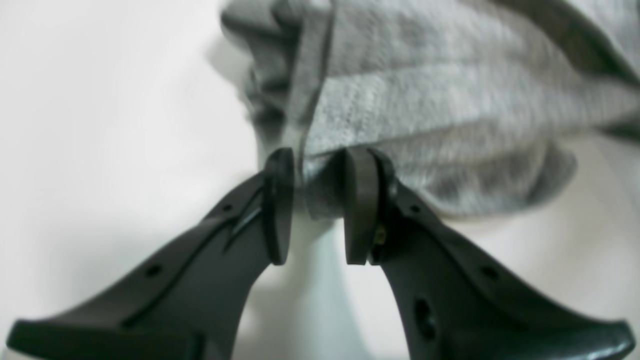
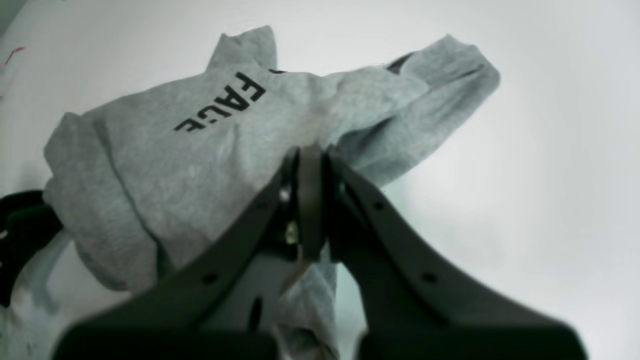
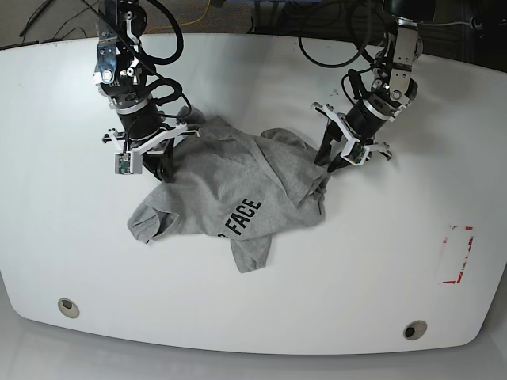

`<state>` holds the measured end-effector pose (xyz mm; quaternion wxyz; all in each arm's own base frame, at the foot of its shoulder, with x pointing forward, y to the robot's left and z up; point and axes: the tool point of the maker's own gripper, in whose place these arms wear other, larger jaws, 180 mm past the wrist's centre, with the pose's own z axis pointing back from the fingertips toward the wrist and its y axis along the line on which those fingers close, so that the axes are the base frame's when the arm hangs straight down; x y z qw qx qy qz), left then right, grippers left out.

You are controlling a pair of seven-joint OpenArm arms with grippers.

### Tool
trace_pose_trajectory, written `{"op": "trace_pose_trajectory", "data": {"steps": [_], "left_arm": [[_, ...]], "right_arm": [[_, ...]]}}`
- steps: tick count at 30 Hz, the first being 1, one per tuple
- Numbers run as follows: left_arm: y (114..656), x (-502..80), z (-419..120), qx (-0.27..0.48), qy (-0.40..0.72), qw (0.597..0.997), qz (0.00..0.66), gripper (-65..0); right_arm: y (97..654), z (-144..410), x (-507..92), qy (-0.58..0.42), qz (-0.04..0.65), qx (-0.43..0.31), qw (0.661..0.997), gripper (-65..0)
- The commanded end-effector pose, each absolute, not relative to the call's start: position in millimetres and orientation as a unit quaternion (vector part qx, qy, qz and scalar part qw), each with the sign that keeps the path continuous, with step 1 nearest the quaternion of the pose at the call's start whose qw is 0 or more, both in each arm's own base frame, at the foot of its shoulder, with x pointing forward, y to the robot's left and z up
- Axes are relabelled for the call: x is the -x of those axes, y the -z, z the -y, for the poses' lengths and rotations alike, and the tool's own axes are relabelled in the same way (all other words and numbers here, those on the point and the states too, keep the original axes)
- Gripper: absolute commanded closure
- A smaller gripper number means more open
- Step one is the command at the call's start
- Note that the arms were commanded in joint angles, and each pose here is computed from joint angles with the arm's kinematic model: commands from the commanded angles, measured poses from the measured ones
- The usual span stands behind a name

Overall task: Layout the t-shirt on the table in an organized manner, then fold the t-shirt properly
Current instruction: 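Lower the left gripper onto the shirt's sleeve edge and grasp it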

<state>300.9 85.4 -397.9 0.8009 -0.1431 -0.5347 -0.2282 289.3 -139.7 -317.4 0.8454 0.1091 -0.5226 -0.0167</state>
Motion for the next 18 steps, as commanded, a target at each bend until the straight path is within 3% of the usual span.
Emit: {"op": "trace_pose_trajectory", "data": {"steps": [1, 8, 12, 18], "left_arm": [[396, -301, -80, 0.154, 0.23, 0.795, 0.54, -15.0], [403, -295, -74, 0.161, 0.245, 0.796, 0.53, -13.5], [402, -296, -74, 0.16, 0.244, 0.795, 0.531, 0.0], [395, -306, -73, 0.143, 0.265, 0.787, 0.539, 0.0]], "right_arm": [[301, 140, -295, 0.011, 0.549, -0.111, 0.829, 0.0], [301, 139, -295, 0.01, 0.549, -0.112, 0.828, 0.0], [300, 139, -296, 0.009, 0.55, -0.113, 0.827, 0.0], [297, 139, -298, 0.008, 0.553, -0.113, 0.825, 0.0]]}}
